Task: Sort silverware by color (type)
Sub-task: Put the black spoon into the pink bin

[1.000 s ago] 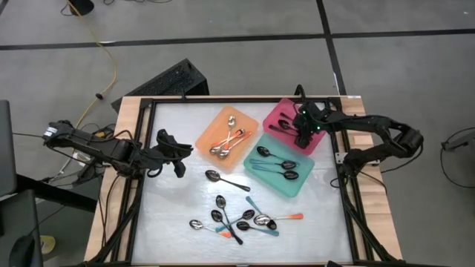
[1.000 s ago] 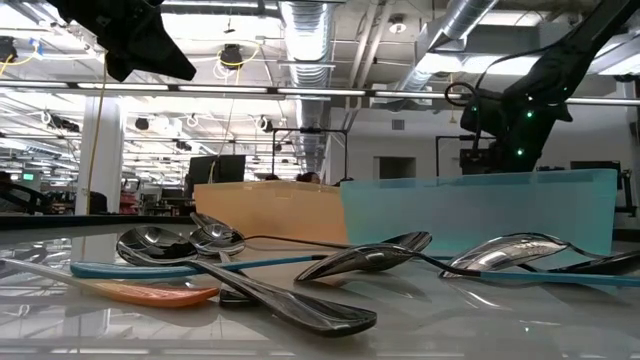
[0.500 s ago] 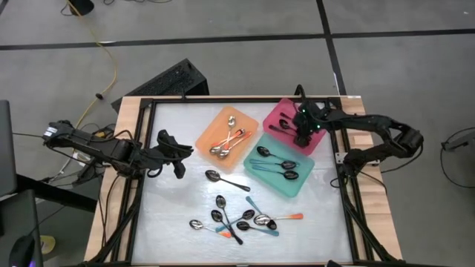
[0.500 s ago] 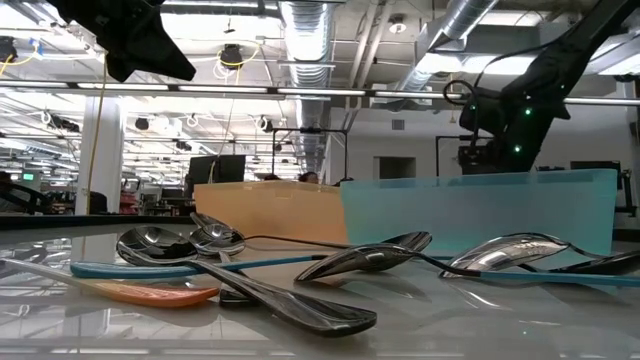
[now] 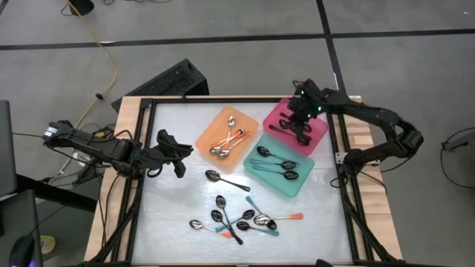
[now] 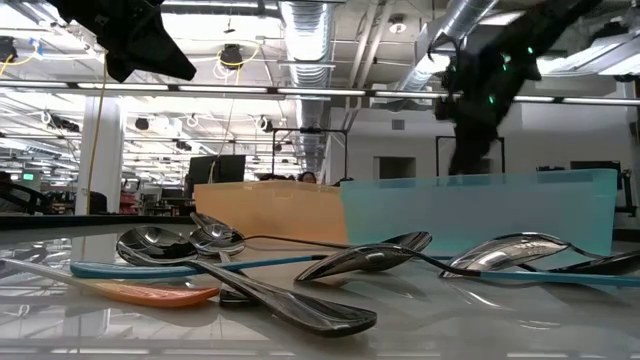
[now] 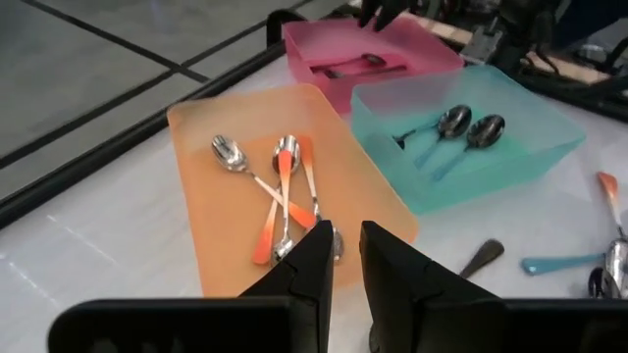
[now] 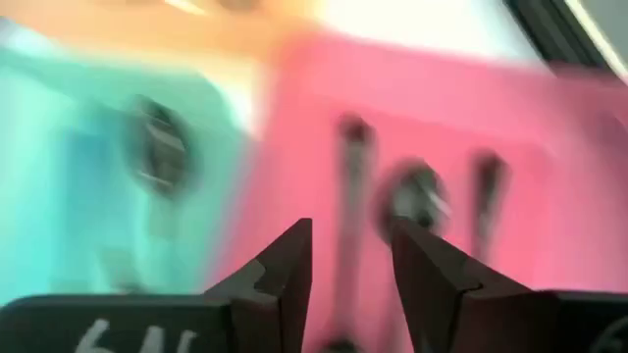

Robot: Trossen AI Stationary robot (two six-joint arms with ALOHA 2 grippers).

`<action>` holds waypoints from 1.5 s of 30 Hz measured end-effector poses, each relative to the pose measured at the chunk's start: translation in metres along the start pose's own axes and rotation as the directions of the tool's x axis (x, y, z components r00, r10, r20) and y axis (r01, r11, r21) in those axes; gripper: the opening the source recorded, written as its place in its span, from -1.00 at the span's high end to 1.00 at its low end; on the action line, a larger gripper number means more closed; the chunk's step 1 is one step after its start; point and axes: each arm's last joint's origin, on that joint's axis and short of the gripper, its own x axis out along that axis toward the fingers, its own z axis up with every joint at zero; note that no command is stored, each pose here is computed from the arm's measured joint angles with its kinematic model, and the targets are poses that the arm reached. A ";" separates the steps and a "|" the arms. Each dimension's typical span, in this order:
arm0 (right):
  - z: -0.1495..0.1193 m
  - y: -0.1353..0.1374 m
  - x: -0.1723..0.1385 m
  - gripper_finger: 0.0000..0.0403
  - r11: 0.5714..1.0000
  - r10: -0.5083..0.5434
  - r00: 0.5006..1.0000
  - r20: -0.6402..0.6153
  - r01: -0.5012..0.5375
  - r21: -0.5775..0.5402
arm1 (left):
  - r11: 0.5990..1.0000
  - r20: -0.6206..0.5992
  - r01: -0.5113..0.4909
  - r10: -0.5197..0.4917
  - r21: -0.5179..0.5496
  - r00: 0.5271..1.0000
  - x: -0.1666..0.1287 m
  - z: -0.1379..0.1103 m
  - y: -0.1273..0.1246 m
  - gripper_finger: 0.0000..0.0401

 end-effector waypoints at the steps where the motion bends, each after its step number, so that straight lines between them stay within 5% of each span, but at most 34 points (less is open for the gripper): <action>1: 0.008 0.002 -0.007 0.26 0.998 0.059 0.998 0.030 -0.059 0.001 | 1.000 0.008 0.000 0.000 -0.005 1.000 0.000 0.001 0.000 0.79; 6: 0.048 0.018 -0.051 0.28 0.954 0.298 0.929 0.218 -0.287 -0.081 | 0.999 0.038 0.032 -0.032 -0.008 0.999 0.000 0.005 -0.003 0.79; 11: 0.070 0.043 -0.113 0.30 0.938 0.328 0.863 0.383 -0.248 -0.244 | 0.995 0.047 0.088 -0.086 -0.038 0.995 0.002 0.010 -0.004 0.79; 18: 0.050 0.075 -0.184 0.31 0.931 0.331 0.780 0.531 -0.176 -0.321 | 0.991 0.061 0.118 -0.114 -0.061 0.992 0.008 0.018 0.002 0.79; 25: 0.021 0.101 -0.219 0.31 0.925 0.370 0.724 0.582 -0.226 -0.306 | 0.988 0.048 0.135 -0.131 -0.076 0.990 0.017 0.025 0.014 0.79; 30: 0.009 0.116 -0.228 0.31 0.919 0.387 0.721 0.574 -0.253 -0.302 | 0.976 0.094 0.210 -0.204 -0.062 0.974 0.021 0.035 0.020 0.79; 36: -0.008 0.129 -0.211 0.31 0.912 0.410 0.788 0.459 -0.341 -0.229 | 0.972 0.090 0.224 -0.218 -0.069 0.972 0.023 0.037 0.024 0.79; 41: -0.017 0.142 -0.171 0.31 0.875 0.485 0.778 0.399 -0.440 -0.204 | 0.962 0.077 0.262 -0.256 -0.073 0.964 0.023 0.037 0.023 0.79; 45: -0.021 0.157 -0.137 0.31 0.827 0.556 0.717 0.420 -0.526 -0.197 | 0.961 0.075 0.267 -0.261 -0.073 0.962 0.023 0.037 0.022 0.79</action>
